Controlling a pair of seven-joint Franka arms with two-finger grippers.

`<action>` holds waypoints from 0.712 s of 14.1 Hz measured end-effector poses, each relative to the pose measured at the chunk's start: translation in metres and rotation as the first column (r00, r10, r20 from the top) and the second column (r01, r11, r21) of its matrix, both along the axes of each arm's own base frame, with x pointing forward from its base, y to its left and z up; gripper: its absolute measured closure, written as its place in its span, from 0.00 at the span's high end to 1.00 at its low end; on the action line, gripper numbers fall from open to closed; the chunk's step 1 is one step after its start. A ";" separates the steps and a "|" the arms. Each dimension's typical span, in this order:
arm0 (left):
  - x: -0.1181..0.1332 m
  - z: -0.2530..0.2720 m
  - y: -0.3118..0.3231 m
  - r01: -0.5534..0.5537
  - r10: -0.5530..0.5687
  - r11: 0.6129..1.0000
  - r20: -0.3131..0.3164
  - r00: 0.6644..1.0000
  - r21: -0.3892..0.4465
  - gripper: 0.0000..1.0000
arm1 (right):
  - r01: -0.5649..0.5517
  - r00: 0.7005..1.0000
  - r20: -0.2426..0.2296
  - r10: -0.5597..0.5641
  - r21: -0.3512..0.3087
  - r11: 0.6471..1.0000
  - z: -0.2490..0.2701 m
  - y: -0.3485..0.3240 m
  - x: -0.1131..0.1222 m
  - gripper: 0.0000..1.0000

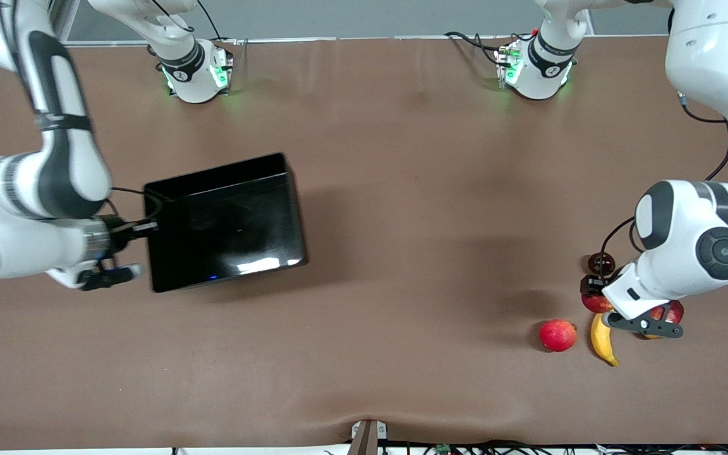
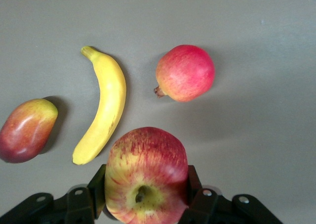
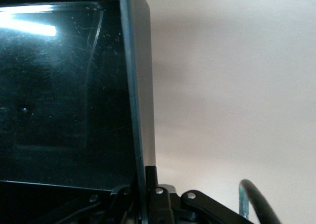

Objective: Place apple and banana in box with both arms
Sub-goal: 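Lift the apple with the left gripper while the right gripper drags the box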

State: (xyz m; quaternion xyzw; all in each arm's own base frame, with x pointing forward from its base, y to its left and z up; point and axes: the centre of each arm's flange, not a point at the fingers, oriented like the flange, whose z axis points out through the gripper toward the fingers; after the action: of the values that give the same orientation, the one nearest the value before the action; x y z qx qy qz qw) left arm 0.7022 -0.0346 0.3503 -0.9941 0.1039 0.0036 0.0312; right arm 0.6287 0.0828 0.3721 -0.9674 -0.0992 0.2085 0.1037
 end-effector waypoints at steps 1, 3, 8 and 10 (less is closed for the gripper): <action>-0.001 0.008 -0.003 0.004 -0.004 1.000 0.002 1.000 -0.001 0.65 | 0.023 1.000 0.005 -0.023 -0.003 1.000 0.000 0.030 -0.002 0.05; -0.003 0.021 -0.013 0.015 -0.015 1.000 0.008 1.000 -0.008 0.65 | 0.096 0.995 0.040 -0.095 -0.020 0.995 0.002 0.087 -0.005 0.05; -0.006 0.038 -0.022 0.014 -0.013 1.000 0.015 1.000 -0.026 0.65 | 0.227 0.969 0.117 -0.216 -0.090 0.970 -0.019 0.229 -0.037 0.05; -0.007 0.038 -0.022 0.006 -0.006 0.999 0.012 1.000 -0.039 0.65 | 0.251 0.961 0.146 -0.236 -0.095 0.963 -0.047 0.274 -0.050 0.05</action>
State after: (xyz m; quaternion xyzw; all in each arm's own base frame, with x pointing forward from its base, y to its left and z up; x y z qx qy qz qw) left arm 0.6955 -0.0566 0.3885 -0.9942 0.1067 -0.0046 0.0126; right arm 0.5783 0.3563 0.3251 -0.9883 0.0259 0.1342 0.0669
